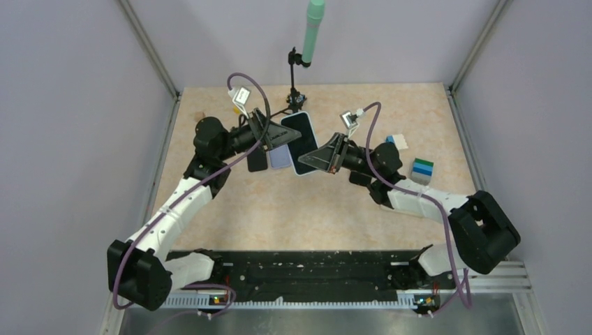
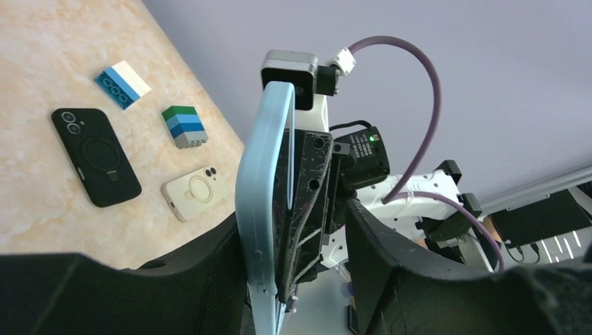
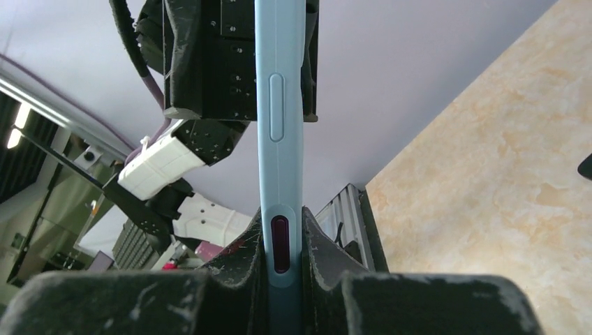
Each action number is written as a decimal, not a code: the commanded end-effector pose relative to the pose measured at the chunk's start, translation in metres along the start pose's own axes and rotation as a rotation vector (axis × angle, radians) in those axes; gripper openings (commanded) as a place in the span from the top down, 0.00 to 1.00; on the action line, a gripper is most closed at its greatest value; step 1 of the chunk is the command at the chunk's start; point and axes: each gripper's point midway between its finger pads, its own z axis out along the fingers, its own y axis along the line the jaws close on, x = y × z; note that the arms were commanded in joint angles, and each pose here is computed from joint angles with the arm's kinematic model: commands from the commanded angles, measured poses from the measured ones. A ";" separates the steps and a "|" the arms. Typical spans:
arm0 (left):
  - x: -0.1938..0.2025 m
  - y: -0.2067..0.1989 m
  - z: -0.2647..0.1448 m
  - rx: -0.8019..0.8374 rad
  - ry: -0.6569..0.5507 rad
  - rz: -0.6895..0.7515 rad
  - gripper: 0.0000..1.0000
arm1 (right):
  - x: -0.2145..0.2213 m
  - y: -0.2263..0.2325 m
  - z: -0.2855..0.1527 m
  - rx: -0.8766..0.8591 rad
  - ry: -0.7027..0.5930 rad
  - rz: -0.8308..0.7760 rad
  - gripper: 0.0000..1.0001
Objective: Take the phone out of the phone case
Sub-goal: Pick up the phone at the center of the board, then remove the phone case from the phone.
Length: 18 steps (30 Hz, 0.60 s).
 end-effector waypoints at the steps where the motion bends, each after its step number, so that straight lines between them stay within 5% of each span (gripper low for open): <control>1: -0.019 -0.028 -0.002 0.038 -0.070 0.088 0.50 | -0.017 0.022 0.009 0.007 -0.045 -0.023 1.00; 10: -0.013 -0.025 0.001 0.045 -0.019 0.080 0.75 | -0.009 0.020 0.013 0.015 0.031 -0.010 1.00; 18: -0.013 -0.035 0.002 0.063 0.028 0.136 0.82 | -0.003 0.022 0.013 0.007 0.079 0.013 1.00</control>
